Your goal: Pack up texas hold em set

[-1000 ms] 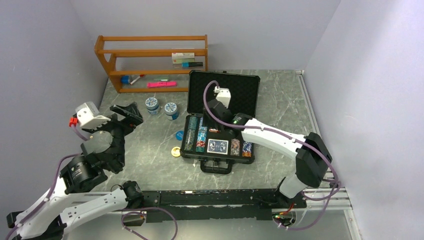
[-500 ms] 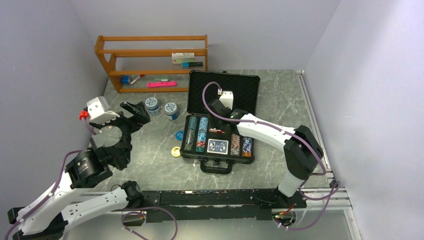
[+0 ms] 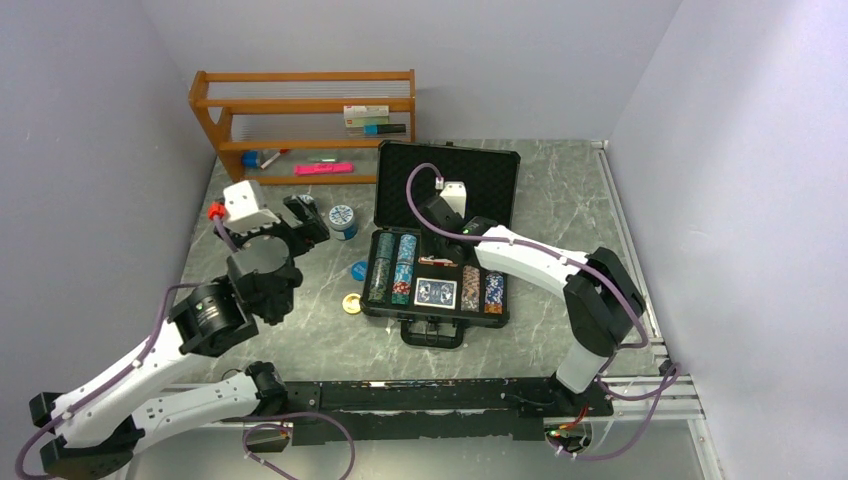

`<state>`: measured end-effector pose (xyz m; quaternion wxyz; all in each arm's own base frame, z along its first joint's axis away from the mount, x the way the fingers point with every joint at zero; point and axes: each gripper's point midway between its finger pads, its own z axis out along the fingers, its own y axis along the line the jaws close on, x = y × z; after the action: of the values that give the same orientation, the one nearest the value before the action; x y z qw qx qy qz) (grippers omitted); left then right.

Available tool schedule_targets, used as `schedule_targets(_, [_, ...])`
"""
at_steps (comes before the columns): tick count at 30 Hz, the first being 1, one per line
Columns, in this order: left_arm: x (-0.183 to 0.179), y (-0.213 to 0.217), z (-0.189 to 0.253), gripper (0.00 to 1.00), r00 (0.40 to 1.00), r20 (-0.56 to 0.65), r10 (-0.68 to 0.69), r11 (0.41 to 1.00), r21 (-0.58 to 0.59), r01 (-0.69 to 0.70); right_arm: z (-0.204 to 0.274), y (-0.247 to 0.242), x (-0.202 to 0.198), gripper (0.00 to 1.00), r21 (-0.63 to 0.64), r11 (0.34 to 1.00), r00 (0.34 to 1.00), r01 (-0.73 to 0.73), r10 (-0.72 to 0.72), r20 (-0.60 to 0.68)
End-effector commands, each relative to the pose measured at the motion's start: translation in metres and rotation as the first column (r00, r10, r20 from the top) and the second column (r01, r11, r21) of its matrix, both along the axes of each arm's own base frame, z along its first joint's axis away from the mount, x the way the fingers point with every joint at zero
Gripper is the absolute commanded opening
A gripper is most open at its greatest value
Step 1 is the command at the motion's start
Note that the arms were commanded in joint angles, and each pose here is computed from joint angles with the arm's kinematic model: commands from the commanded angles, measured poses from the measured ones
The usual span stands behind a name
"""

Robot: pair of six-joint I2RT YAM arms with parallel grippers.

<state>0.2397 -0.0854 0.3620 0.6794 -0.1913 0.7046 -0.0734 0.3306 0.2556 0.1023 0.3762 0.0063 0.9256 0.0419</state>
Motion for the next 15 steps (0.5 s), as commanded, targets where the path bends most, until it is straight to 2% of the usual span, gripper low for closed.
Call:
schedule_targets(1, [0.004, -0.004, 0.005, 0.92, 1.0, 0.005, 0.007, 1.0, 0.005, -0.007, 0.001, 0.01, 0.006, 0.57, 0.03, 0.999, 0.999, -0.038, 0.038, 0.008])
schedule_targets(7, [0.008, -0.01, 0.001, 0.92, 1.0, 0.003, -0.002, 1.0, 0.01, 0.002, -0.003, 0.007, 0.009, 0.66, 0.013, 0.999, 0.999, -0.035, 0.035, -0.005])
schedule_targets(12, [0.009, -0.012, -0.002, 0.93, 1.0, -0.004, 0.002, 1.0, 0.016, -0.002, 0.012, 0.008, 0.011, 0.77, 0.039, 0.998, 0.999, -0.04, 0.039, 0.03])
schedule_targets(15, [0.012, -0.021, -0.004, 0.93, 1.0, -0.003, -0.031, 0.999, 0.014, 0.031, 0.024, 0.009, 0.012, 0.79, 0.057, 0.997, 0.997, -0.044, 0.041, 0.059])
